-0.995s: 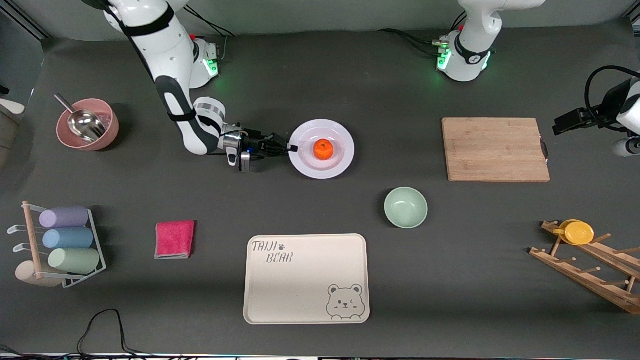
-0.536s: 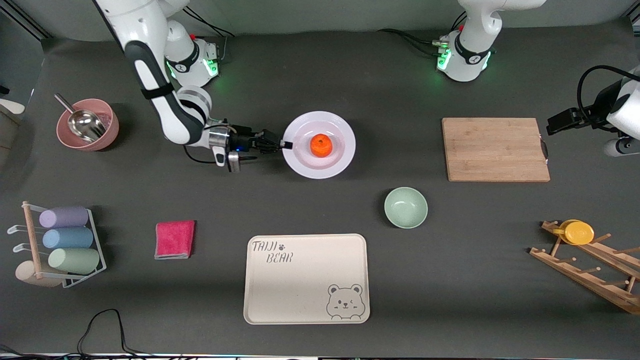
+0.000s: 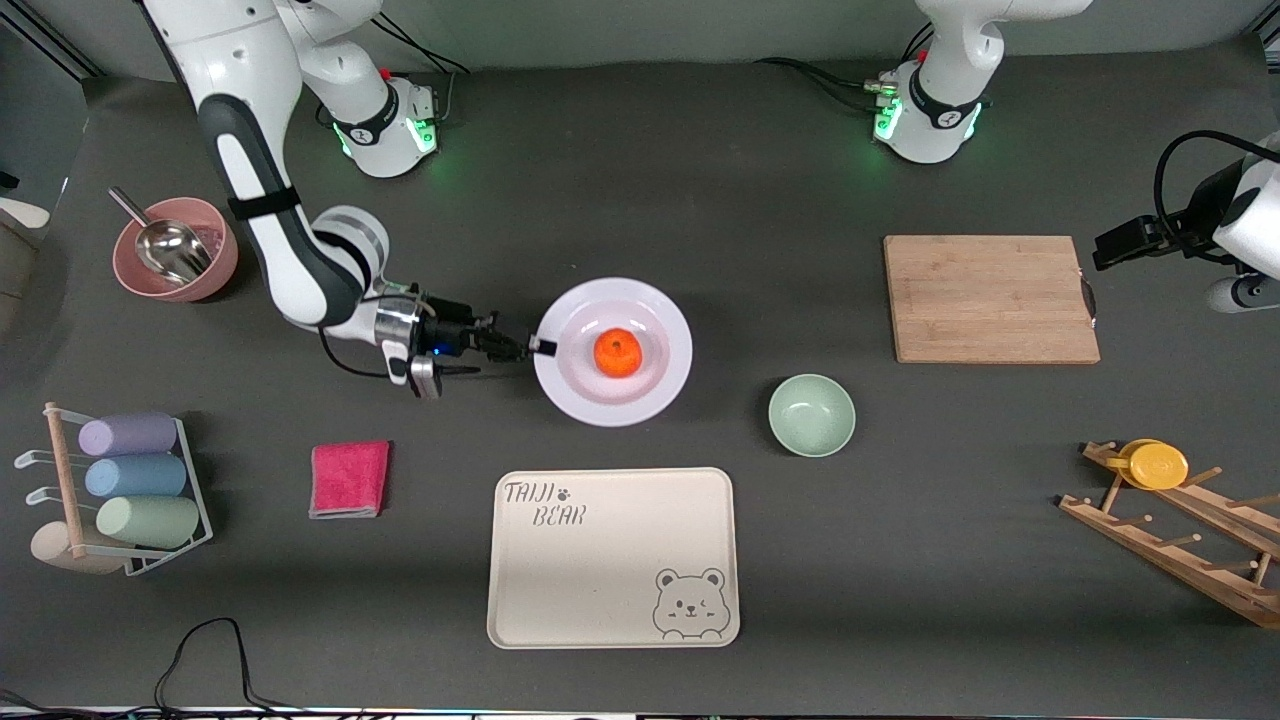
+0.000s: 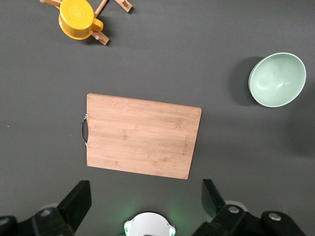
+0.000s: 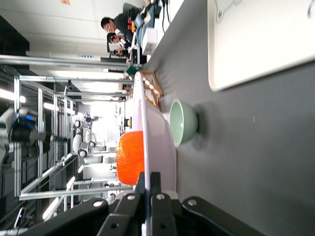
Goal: Place orange and plate with both arms
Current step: 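Carry the plate with the right gripper onto the bear tray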
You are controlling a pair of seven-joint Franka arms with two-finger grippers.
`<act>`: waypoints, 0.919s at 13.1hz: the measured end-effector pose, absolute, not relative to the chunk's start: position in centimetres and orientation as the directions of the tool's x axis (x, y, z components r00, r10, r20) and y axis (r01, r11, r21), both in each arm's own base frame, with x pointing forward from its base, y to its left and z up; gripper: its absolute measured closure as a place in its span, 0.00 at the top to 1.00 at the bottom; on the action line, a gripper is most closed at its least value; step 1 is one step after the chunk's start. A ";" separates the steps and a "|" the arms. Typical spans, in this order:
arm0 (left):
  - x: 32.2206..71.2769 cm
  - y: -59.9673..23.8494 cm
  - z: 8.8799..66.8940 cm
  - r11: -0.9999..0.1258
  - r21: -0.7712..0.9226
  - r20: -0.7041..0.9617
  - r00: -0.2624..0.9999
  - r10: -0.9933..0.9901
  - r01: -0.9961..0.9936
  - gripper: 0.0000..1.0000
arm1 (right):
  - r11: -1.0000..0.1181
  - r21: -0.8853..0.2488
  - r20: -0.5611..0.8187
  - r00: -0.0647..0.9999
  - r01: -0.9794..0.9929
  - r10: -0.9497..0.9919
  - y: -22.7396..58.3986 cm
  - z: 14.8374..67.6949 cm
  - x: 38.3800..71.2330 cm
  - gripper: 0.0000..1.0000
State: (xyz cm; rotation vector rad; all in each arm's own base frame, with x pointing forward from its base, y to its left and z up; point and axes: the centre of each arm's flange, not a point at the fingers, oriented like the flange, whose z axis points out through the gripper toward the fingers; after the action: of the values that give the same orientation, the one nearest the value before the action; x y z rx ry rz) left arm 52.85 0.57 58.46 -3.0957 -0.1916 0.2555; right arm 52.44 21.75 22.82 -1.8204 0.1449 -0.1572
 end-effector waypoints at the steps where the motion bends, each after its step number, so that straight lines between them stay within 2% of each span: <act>1: 52.8 0.6 58.5 -0.992 -0.039 -0.161 0.979 0.125 0.120 1.00 | -0.244 -0.969 0.021 0.980 -0.028 -0.196 21.9 22.5 54.8 0.04; 7: 52.7 0.5 58.4 -0.992 -0.041 -0.173 0.977 0.125 0.119 1.00 | -0.227 -0.973 0.013 0.971 -0.043 -0.240 20.9 22.4 68.5 0.04; 10: 52.7 0.5 58.4 -0.992 -0.041 -0.174 0.977 0.124 0.119 1.00 | -0.213 -0.977 0.028 0.969 -0.026 -0.247 21.6 21.2 72.6 0.04; 12: 52.6 0.4 58.4 -0.992 -0.041 -0.177 0.977 0.122 0.117 1.00 | -0.216 -0.976 0.033 0.968 -0.022 -0.250 21.5 19.8 73.9 0.04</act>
State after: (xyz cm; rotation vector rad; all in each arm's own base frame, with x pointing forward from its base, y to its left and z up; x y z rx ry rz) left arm 52.65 0.43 58.39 -3.0926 -0.1869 0.2805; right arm 73.91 21.47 19.84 -1.7810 0.2021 -0.2109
